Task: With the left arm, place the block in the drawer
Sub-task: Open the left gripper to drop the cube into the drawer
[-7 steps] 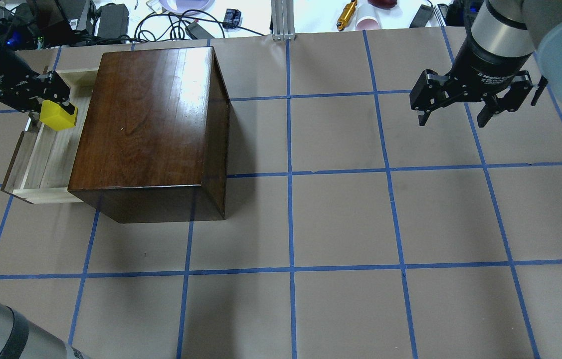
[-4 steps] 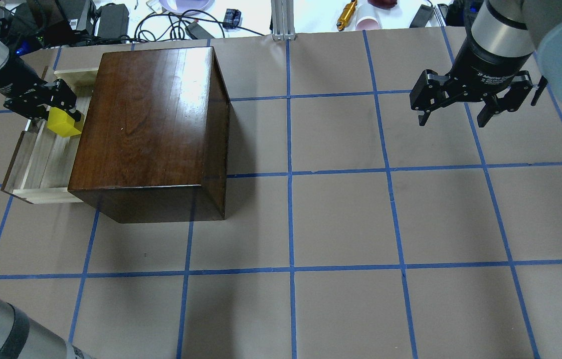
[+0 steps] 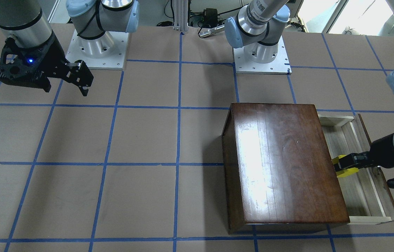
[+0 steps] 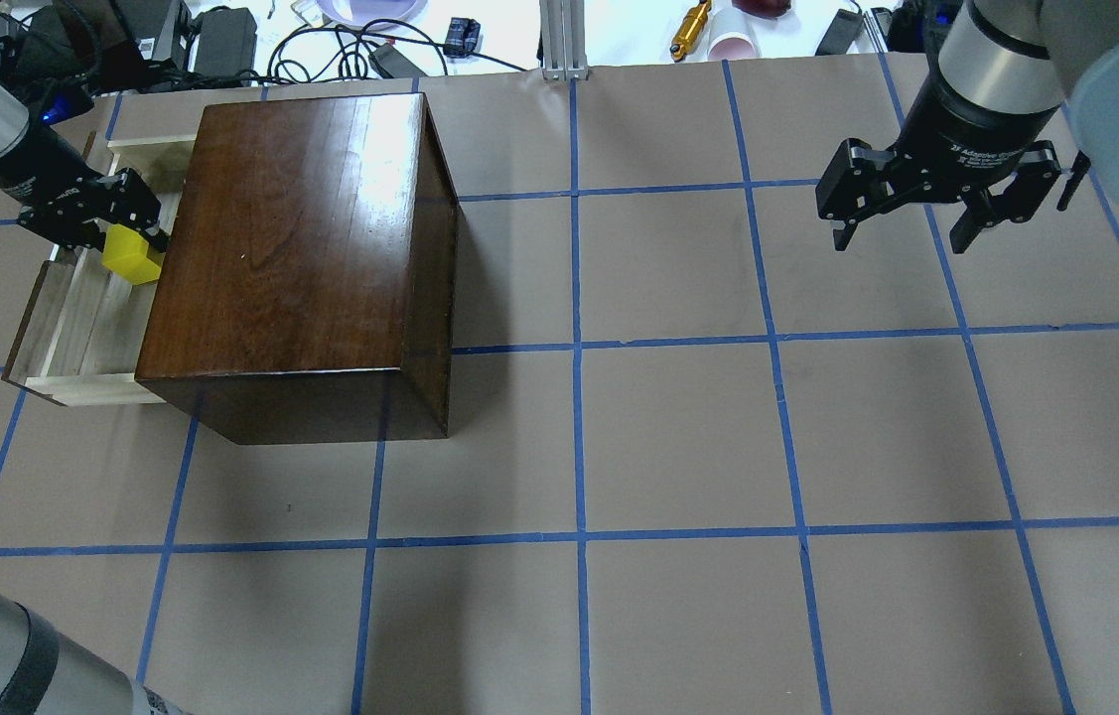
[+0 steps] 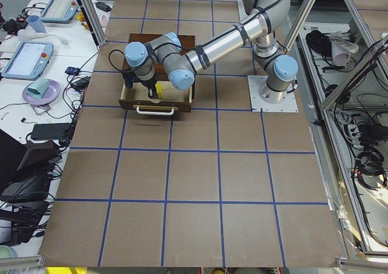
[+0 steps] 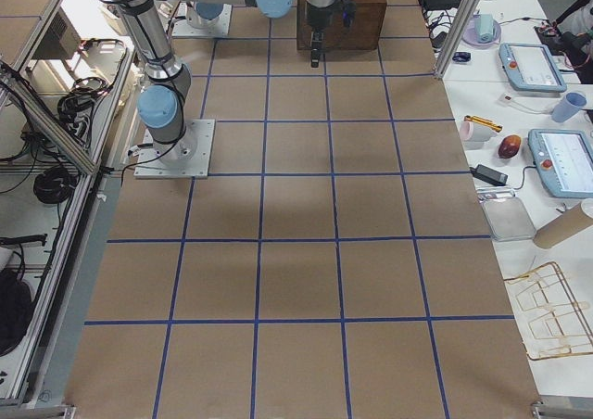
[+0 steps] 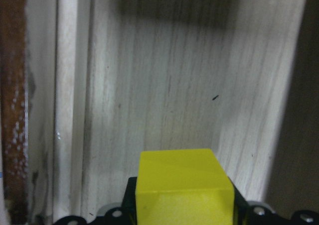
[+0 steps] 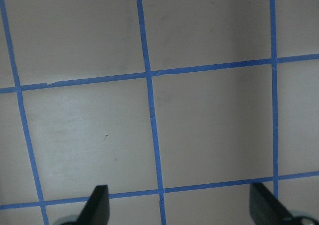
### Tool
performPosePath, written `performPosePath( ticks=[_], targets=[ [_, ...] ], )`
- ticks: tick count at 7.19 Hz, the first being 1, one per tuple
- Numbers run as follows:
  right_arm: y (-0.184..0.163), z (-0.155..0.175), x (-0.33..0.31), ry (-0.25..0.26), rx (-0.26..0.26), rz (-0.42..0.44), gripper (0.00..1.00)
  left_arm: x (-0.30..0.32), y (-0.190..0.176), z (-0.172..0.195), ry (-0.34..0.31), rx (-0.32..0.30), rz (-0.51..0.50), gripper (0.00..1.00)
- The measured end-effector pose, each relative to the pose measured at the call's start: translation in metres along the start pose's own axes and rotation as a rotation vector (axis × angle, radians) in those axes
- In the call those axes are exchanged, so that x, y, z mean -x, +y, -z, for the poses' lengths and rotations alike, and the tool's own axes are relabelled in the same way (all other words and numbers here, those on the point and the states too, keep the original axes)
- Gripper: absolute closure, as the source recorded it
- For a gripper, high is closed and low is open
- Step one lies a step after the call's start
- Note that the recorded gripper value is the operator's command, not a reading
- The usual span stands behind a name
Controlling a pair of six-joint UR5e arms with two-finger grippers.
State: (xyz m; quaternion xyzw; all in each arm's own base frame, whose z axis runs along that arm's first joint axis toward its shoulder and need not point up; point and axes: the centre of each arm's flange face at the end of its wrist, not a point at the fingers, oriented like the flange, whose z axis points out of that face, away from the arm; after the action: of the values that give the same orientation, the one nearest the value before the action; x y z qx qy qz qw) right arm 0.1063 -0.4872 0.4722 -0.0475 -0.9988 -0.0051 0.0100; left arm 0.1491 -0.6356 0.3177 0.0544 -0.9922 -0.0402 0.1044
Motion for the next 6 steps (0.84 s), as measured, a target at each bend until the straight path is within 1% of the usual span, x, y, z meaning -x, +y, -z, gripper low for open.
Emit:
performPosePath(
  ticks=[2,3,6],
  targets=[
    [0.0,0.0,0.0,0.0,0.0,0.0,0.0,-0.007,0.004,0.016,-0.014,-0.016,0.026,0.0],
    [0.0,0.0,0.0,0.0,0.0,0.0,0.0,-0.015,0.008,0.033,-0.027,-0.031,0.033,0.0],
    [0.0,0.0,0.0,0.0,0.0,0.0,0.0,-0.051,0.028,0.114,-0.05,-0.04,0.032,0.0]
  ],
)
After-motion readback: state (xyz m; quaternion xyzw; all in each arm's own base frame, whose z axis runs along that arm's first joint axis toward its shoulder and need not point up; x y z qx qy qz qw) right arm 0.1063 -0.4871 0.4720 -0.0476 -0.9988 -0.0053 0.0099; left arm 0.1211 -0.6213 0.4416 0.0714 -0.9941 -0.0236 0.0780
